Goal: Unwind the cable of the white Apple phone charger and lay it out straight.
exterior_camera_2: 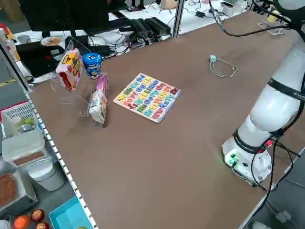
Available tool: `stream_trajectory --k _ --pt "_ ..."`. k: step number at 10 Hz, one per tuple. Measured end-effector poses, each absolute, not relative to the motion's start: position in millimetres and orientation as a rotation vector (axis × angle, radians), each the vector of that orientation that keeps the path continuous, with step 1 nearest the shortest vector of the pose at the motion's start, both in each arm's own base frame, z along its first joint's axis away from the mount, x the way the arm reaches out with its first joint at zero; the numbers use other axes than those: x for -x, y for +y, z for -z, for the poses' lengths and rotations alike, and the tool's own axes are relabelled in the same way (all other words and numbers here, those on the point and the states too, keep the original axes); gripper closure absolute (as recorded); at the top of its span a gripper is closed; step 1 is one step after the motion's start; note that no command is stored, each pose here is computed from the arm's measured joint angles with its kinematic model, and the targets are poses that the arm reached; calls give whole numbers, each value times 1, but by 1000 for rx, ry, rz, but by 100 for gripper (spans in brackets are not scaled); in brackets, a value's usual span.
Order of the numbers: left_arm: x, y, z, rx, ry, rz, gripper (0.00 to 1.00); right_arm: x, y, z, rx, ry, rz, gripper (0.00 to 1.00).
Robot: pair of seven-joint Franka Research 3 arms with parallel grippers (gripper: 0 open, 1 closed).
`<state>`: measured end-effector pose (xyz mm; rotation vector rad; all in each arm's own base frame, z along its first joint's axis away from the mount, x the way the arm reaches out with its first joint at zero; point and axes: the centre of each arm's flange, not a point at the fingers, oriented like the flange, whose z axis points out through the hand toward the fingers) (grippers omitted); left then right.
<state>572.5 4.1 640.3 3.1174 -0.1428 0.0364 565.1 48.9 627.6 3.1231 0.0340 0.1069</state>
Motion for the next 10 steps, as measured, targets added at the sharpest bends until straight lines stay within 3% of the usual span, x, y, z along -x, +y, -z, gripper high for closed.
stream_trajectory --k 5,10 --pt "-571 -55 -634 -3110 -238 0 0 -565 49 -627 -3123 34 -104 0" --pt "-588 -153 -556 -3079 -433 201 1 -565 49 -627 -3123 34 -100 0"
